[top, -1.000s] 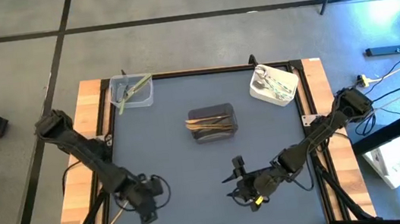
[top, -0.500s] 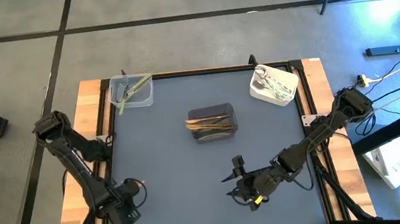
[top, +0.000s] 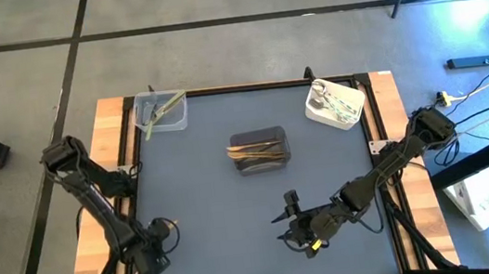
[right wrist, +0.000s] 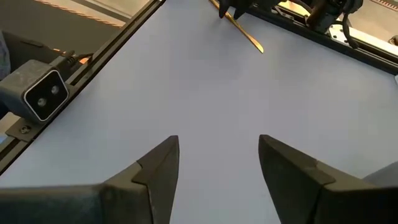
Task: Sort silverware by color (type)
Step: Put the gold knife into the black bin
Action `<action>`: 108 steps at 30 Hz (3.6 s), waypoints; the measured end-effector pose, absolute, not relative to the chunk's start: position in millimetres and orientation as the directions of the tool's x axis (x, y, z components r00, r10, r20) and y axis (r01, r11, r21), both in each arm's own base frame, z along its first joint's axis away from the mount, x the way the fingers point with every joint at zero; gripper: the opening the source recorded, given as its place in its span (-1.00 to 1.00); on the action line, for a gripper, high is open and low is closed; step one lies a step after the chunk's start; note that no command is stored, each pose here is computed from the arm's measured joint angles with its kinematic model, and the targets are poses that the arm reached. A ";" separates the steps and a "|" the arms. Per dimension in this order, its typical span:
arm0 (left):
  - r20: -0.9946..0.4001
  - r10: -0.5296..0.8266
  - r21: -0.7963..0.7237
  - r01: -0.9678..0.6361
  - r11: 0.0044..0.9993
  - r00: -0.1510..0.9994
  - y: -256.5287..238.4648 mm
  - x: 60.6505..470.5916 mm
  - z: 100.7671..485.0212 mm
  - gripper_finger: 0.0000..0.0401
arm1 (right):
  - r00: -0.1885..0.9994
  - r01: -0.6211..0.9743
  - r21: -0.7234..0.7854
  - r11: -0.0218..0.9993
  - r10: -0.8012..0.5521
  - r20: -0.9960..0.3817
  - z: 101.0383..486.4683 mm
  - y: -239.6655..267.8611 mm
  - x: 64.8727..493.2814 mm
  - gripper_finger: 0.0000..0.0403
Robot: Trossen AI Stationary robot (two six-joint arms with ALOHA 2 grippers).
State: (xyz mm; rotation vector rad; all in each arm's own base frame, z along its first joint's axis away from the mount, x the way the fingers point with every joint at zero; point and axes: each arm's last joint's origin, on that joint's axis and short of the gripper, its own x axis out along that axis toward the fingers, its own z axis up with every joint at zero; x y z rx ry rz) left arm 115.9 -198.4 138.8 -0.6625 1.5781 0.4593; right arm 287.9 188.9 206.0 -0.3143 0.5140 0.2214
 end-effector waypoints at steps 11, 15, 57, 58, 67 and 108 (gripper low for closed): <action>-0.989 -0.134 -0.069 -0.634 0.770 -0.055 -193.7 112.6 132.9 -0.43 | 0.850 -0.284 -0.237 0.929 0.130 -0.510 206.3 189.0 288.1 0.04; -0.991 -0.125 -0.061 -0.633 0.771 -0.057 -192.9 112.2 132.5 -0.68 | 0.852 -0.283 -0.236 0.930 0.131 -0.507 206.6 189.1 288.2 0.04; -0.884 -0.065 -0.200 -0.249 0.948 0.463 -199.2 209.4 223.2 -0.92 | 0.791 -0.318 -0.175 0.932 0.159 -0.591 199.2 190.2 281.6 -0.01; -0.870 -0.053 -0.187 -0.229 0.955 0.490 -196.4 216.3 229.8 -0.92 | 0.784 -0.325 -0.173 0.930 0.162 -0.599 198.7 190.1 280.9 -0.03; -0.765 0.063 -0.029 -0.133 0.991 0.641 -151.0 270.6 265.5 -0.92 | 0.757 -0.276 -0.123 0.953 0.137 -0.640 164.7 177.8 264.6 -0.18; -0.708 0.351 0.298 -0.191 0.935 0.614 35.6 351.3 237.2 -0.85 | 0.746 -0.139 0.013 0.990 0.114 -0.656 134.2 163.8 245.7 -0.19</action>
